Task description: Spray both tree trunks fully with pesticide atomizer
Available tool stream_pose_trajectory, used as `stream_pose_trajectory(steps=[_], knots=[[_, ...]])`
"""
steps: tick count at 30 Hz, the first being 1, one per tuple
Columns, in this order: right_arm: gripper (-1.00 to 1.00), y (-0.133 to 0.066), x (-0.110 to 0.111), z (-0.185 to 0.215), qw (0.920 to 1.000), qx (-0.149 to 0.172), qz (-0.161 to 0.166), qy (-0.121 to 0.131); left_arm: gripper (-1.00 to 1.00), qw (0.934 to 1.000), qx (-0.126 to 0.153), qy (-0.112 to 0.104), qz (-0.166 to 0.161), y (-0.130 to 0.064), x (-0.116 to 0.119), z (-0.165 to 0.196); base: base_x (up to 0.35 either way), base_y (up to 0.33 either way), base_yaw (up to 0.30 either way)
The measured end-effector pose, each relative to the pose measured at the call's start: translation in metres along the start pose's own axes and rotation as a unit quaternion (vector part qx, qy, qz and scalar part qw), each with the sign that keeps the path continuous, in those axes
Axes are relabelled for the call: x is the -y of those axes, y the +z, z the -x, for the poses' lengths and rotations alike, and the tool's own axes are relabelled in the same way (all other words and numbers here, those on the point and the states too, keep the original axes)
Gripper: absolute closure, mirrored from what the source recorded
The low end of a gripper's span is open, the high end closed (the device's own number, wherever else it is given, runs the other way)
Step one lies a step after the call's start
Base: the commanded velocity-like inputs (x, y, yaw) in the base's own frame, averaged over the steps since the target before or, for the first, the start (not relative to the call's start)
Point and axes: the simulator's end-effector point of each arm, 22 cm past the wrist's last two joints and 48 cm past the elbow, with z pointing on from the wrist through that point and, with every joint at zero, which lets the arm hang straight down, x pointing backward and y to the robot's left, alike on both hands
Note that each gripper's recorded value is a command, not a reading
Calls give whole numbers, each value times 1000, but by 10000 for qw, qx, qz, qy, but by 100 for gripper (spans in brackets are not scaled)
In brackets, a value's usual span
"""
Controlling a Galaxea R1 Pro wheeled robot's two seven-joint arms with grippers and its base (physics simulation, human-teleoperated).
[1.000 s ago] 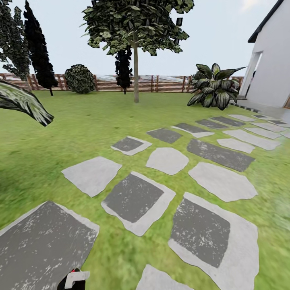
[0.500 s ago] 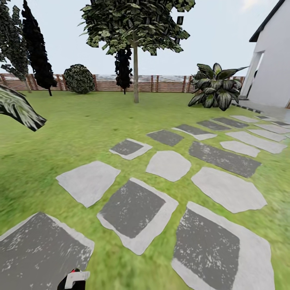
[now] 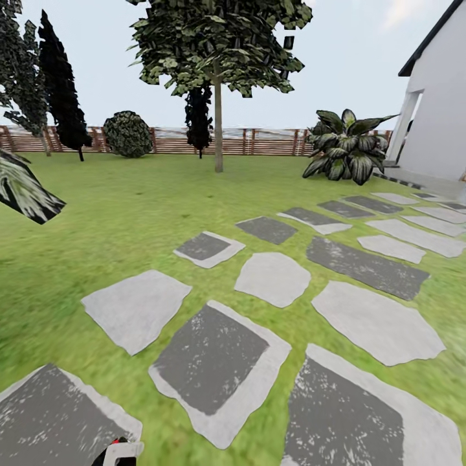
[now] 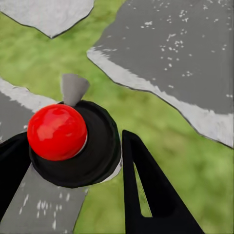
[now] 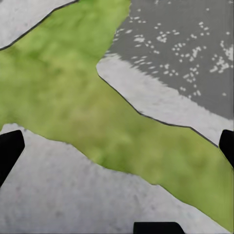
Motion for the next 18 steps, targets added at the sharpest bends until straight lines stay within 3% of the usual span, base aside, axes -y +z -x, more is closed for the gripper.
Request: stream_pose_trajectory(steps=[18], knots=[[-100,0,0,0,10000,0,1,0,100,10000,-38,17,28,-1,-5,-4,340,0,0]])
